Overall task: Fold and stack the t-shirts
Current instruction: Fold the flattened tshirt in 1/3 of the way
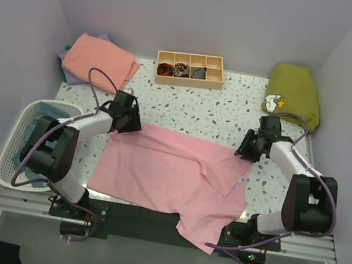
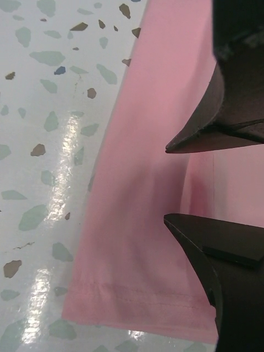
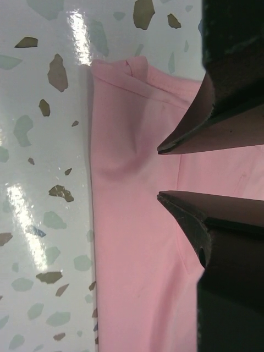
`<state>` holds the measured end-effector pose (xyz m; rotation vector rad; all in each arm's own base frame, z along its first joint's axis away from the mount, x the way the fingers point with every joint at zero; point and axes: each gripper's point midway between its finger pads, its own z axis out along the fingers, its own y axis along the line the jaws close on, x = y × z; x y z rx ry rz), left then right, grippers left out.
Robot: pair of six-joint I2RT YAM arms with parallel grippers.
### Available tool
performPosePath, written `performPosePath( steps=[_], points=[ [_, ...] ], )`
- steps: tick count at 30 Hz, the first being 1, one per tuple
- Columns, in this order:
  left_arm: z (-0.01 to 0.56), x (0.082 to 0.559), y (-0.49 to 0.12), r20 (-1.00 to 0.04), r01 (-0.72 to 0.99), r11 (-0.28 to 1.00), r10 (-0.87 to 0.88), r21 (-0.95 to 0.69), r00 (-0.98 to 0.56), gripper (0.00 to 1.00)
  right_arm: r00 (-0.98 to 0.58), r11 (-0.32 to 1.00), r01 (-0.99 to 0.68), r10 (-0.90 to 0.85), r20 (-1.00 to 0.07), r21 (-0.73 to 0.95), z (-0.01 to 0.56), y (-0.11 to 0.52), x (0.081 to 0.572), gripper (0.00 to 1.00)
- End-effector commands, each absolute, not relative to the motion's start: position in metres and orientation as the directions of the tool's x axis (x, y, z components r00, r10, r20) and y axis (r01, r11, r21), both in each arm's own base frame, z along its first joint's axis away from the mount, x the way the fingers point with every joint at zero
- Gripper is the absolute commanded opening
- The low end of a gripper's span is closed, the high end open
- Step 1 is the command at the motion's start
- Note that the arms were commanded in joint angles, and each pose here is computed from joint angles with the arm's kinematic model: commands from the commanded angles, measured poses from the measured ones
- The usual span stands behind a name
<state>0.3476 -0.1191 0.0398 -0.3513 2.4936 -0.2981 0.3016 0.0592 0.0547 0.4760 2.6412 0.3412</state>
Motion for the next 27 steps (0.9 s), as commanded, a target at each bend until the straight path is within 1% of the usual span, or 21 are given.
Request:
performPosePath(
  steps=[1,4,8,11,12,13,14,15,17,18,19,20,23,27],
  points=[
    [0.021,0.349,-0.123,-0.499,-0.198,0.940,-0.318,-0.279,-0.806,0.52,-0.855,0.906,0.328,0.405,-0.324,0.268,0.030,0.055,0.297,0.36],
    [0.006,0.351,-0.122,-0.476,-0.220,0.941,-0.322,-0.259,-0.818,0.52,-0.862,0.905,0.357,0.414,-0.292,0.229,0.013,0.051,0.299,0.36],
    [-0.005,0.365,-0.125,-0.473,-0.230,0.939,-0.329,-0.255,-0.817,0.52,-0.857,0.906,0.368,0.418,-0.301,0.210,0.003,0.048,0.321,0.36],
    [-0.011,0.387,-0.131,-0.477,-0.231,0.941,-0.326,-0.249,-0.816,0.52,-0.848,0.904,0.377,0.424,-0.317,0.200,-0.003,0.047,0.353,0.36],
    [-0.022,0.389,-0.131,-0.458,-0.237,0.943,-0.321,-0.233,-0.829,0.52,-0.838,0.903,0.372,0.426,-0.340,0.214,0.006,0.048,0.374,0.35],
    [-0.016,0.403,-0.135,-0.474,-0.234,0.941,-0.326,-0.243,-0.818,0.51,-0.855,0.905,0.376,0.421,-0.303,0.197,-0.008,0.049,0.379,0.35],
    [-0.018,0.408,-0.136,-0.475,-0.232,0.942,-0.323,-0.241,-0.818,0.51,-0.856,0.907,0.369,0.417,-0.306,0.203,-0.007,0.050,0.390,0.35],
    [-0.026,0.410,-0.135,-0.462,-0.242,0.945,-0.320,-0.221,-0.827,0.51,-0.844,0.906,0.360,0.417,-0.337,0.222,0.001,0.052,0.412,0.36],
    [-0.021,0.425,-0.138,-0.481,-0.238,0.944,-0.322,-0.227,-0.815,0.51,-0.857,0.909,0.354,0.410,-0.312,0.219,-0.014,0.056,0.426,0.36],
    [-0.027,0.427,-0.136,-0.475,-0.248,0.946,-0.320,-0.209,-0.820,0.51,-0.849,0.911,0.342,0.405,-0.340,0.231,-0.003,0.056,0.447,0.36],
    [-0.022,0.436,-0.138,-0.489,-0.247,0.945,-0.322,-0.213,-0.811,0.51,-0.862,0.914,0.339,0.397,-0.316,0.224,-0.016,0.057,0.451,0.35],
    [-0.024,0.437,-0.136,-0.489,-0.254,0.947,-0.320,-0.196,-0.812,0.51,-0.855,0.915,0.329,0.393,-0.339,0.231,-0.007,0.058,0.467,0.35],
    [-0.023,0.445,-0.129,-0.497,-0.281,0.947,-0.320,-0.154,-0.807,0.51,-0.843,0.920,0.345,0.392,-0.368,0.189,-0.007,0.049,0.488,0.36],
    [-0.022,0.448,-0.113,-0.510,-0.319,0.943,-0.323,-0.098,-0.797,0.52,-0.821,0.921,0.373,0.384,-0.423,0.114,-0.004,0.031,0.504,0.36]
  ],
)
